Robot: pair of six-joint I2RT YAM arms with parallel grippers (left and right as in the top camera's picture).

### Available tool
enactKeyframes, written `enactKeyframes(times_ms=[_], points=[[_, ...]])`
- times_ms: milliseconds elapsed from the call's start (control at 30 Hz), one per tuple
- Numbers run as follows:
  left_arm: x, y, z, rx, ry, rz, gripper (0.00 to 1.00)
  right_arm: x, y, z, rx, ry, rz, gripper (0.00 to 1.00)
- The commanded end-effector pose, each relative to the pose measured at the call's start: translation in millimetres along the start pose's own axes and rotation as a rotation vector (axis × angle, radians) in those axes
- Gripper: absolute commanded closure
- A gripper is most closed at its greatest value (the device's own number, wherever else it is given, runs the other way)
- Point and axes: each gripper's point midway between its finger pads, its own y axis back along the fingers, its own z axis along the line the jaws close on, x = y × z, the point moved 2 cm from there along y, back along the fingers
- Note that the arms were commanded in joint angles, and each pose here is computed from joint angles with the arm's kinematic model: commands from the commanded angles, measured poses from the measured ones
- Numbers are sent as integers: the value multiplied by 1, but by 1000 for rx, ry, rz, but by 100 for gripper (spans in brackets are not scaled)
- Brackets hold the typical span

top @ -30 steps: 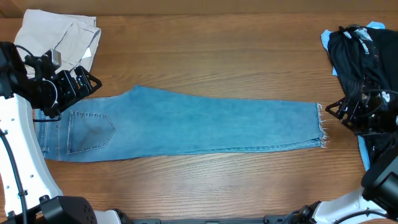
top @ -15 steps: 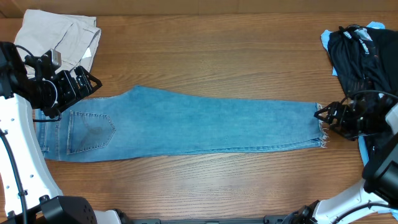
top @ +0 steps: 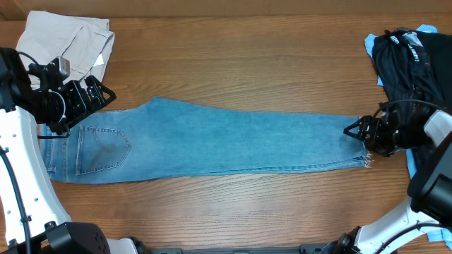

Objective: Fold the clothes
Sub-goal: 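Grasp the frayed leg hem with the right gripper, then fold the leg hem leftward toward the waist with the right gripper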

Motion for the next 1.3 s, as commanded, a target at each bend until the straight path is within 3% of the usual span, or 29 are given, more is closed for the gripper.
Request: enactKeyframes(times_ms=[0, 267, 400, 867, 1067, 1267], points=[[-1, -2, -1, 6, -25, 5, 0, 19, -23, -14, 47, -24, 103, 23], [-1, -2, -1, 6, -24, 6, 0, 18, -22, -27, 135, -100, 106, 78], [-1, -2, -1, 6, -25, 5, 0, 14, -20, -35, 187, -154, 85, 96], [-1, -3, 0, 3, -24, 5, 0, -21, 39, -28, 417, -152, -52, 96], [-1, -2, -1, 3, -26, 2, 0, -32, 57, 10, 452, -48, -136, 96], [-1, -3, -1, 3, -25, 3, 0, -31, 38, 48, 483, 51, -106, 96]])
